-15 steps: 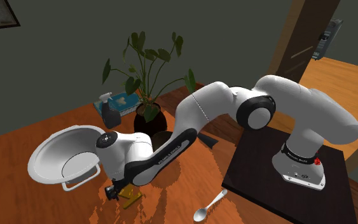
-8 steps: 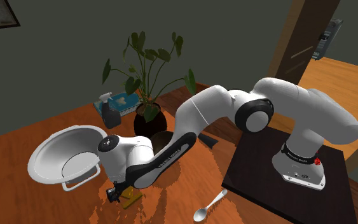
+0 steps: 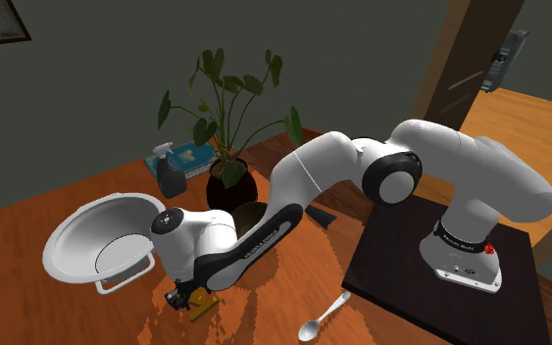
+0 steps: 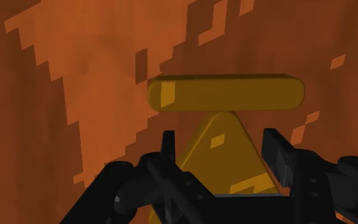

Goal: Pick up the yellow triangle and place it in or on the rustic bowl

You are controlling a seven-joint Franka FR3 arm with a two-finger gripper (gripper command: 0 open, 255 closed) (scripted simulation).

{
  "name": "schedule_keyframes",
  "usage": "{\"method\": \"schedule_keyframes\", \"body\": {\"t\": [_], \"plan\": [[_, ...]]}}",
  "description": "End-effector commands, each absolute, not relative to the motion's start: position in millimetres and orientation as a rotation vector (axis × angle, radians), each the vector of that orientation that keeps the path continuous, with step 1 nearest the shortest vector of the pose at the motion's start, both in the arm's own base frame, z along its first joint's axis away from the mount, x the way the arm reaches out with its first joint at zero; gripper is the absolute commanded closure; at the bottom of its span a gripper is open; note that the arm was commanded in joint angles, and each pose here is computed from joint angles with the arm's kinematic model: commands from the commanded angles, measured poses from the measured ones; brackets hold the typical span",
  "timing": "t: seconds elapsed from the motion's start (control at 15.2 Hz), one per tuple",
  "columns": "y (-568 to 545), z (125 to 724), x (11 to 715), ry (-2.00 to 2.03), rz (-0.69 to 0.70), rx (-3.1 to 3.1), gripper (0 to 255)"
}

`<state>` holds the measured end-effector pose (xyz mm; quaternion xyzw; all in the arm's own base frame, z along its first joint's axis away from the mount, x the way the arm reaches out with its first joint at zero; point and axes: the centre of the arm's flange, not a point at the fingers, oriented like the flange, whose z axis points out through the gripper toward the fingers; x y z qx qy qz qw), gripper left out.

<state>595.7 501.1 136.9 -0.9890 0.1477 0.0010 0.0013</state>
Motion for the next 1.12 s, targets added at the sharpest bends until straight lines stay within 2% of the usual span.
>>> {"method": "schedule_keyframes", "body": {"t": [0.0, 0.26, 1.06], "plan": [[501.2, 137.1, 595.8, 0.464, 0.003, -3.104, 255], [501.2, 137.0, 595.8, 0.464, 0.003, -3.104, 255], [502.7, 188.3, 595.6, 0.464, 0.002, -3.104, 255]]}}
